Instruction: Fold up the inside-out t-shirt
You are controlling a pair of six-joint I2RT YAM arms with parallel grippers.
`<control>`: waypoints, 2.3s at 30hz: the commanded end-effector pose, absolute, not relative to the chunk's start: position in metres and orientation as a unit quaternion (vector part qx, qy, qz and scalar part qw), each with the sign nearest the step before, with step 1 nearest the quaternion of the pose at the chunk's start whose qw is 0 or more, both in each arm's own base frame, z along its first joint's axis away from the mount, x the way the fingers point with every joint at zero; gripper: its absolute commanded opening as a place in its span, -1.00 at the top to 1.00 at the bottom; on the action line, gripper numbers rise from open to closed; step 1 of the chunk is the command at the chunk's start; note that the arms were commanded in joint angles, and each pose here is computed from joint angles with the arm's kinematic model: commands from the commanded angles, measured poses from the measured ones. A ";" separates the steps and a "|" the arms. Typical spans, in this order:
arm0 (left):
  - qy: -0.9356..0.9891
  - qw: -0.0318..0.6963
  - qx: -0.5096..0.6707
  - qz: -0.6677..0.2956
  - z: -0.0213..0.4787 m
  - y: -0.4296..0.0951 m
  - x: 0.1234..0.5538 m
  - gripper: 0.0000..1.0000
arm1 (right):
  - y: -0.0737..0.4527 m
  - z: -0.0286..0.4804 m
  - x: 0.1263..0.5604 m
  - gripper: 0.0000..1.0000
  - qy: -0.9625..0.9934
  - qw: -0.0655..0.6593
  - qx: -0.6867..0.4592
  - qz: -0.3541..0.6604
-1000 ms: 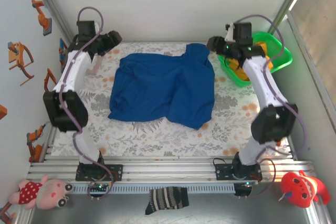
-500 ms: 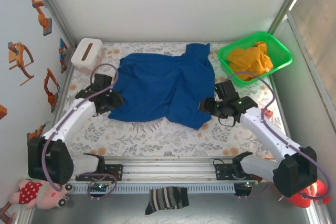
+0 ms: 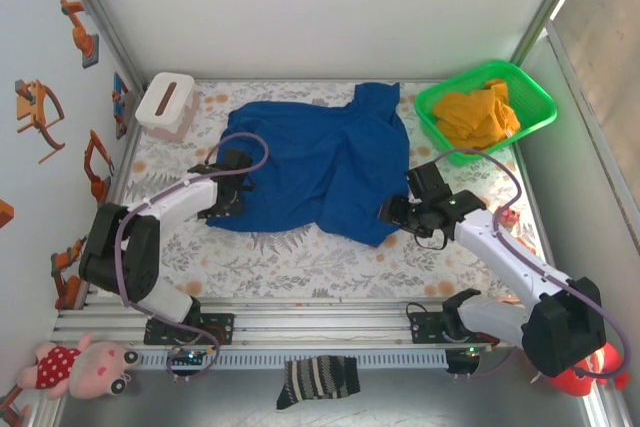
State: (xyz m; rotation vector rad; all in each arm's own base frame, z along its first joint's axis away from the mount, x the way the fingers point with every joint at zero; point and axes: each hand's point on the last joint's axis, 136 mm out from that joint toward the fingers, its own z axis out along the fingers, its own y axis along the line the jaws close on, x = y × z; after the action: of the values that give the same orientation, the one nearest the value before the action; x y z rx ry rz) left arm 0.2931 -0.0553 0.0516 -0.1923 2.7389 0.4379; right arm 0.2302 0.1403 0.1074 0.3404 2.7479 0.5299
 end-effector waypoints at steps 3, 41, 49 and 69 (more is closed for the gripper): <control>0.962 0.184 -0.052 0.193 0.049 -0.050 0.305 0.03 | 0.143 0.102 0.228 -0.21 0.960 0.160 0.122 0.193; 0.977 0.147 -0.096 0.123 0.037 -0.064 0.329 0.13 | 0.153 0.054 0.227 -0.25 0.963 0.128 0.126 0.202; 0.977 0.154 -0.100 0.107 0.044 -0.061 0.336 1.00 | 0.174 0.042 0.239 -0.17 0.962 0.115 0.113 0.219; 0.928 0.326 -0.112 -0.141 0.244 -0.069 0.367 1.00 | 0.122 0.263 0.264 1.00 0.908 0.350 0.088 0.212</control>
State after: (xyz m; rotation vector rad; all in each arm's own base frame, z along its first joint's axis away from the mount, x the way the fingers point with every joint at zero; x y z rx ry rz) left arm 0.3759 -0.0575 0.2322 -0.3616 2.4120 -0.2510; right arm 0.2783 0.1476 0.2661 0.2122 2.2989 0.6770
